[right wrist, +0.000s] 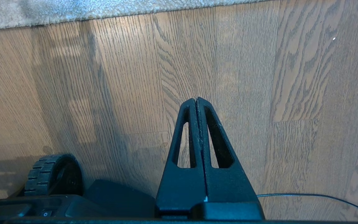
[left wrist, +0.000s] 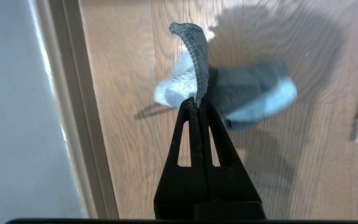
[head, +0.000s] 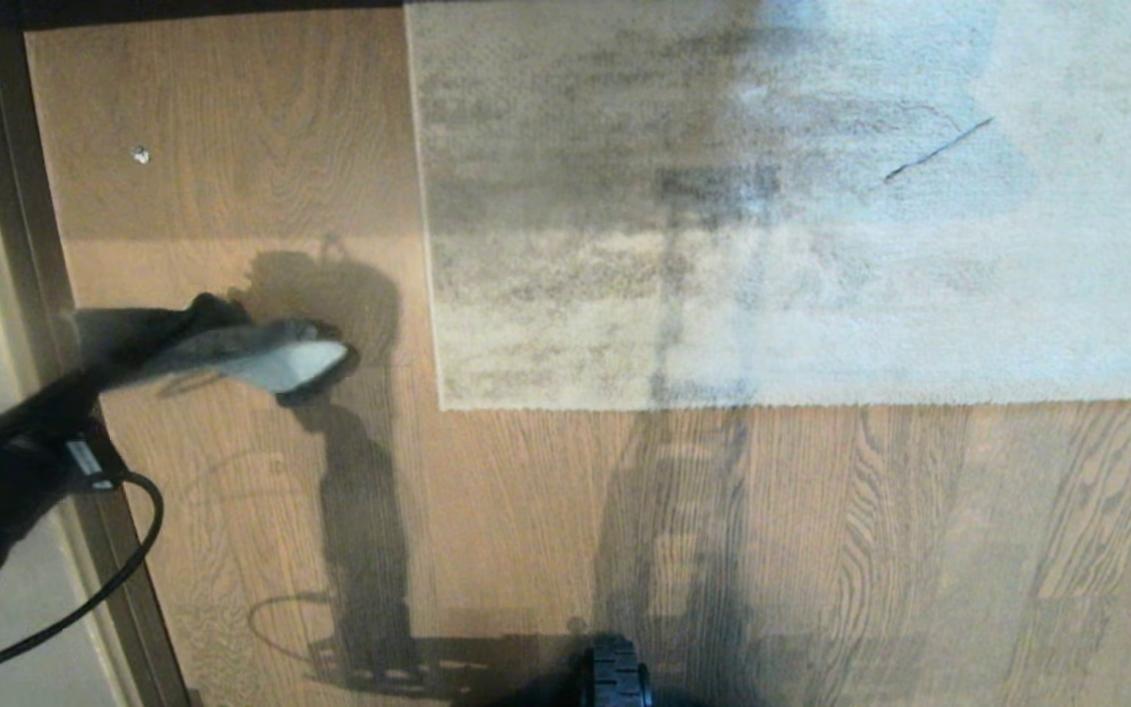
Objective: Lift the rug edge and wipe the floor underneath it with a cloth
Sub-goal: Pick up the rag
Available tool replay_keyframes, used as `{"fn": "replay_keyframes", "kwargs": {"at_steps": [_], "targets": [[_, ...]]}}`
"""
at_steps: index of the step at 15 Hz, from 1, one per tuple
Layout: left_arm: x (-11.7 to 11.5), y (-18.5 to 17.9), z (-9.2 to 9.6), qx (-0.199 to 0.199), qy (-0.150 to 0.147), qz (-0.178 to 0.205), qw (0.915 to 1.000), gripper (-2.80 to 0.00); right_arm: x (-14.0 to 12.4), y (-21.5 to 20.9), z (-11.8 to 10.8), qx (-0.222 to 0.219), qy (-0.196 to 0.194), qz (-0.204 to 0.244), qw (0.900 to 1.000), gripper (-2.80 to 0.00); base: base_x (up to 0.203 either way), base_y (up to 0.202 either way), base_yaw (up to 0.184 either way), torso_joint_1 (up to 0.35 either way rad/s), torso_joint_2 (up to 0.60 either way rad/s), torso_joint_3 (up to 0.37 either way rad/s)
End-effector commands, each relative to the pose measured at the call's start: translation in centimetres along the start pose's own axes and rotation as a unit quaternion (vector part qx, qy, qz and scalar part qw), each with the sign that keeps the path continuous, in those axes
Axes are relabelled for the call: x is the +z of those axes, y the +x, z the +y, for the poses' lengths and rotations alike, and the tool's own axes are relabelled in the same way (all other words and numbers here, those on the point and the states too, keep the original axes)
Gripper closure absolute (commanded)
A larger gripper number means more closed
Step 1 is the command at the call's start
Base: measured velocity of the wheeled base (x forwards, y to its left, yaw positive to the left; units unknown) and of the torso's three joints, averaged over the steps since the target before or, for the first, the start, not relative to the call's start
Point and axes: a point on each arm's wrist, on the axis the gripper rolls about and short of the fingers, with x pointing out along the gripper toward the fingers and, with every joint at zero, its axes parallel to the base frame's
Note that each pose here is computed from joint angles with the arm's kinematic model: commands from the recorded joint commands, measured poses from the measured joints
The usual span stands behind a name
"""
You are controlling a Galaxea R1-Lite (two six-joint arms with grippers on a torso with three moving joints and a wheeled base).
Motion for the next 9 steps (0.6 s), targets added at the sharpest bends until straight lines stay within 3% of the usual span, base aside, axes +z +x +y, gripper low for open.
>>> {"fn": "replay_keyframes", "kwargs": {"at_steps": [1, 9], "targets": [[1.2, -1.2, 0.2, 0.003, 0.002, -0.036, 0.9994, 0.0, 0.0, 0.0, 0.0, 0.0, 0.0, 0.0, 1.0, 0.0, 0.0, 0.0, 0.0, 0.0, 0.0, 0.0], [2.1, -3.2, 0.4, 0.006, -0.001, -0.067, 0.9978, 0.0, 0.0, 0.0, 0.0, 0.0, 0.0, 0.0, 1.0, 0.0, 0.0, 0.0, 0.0, 0.0, 0.0, 0.0]]}}
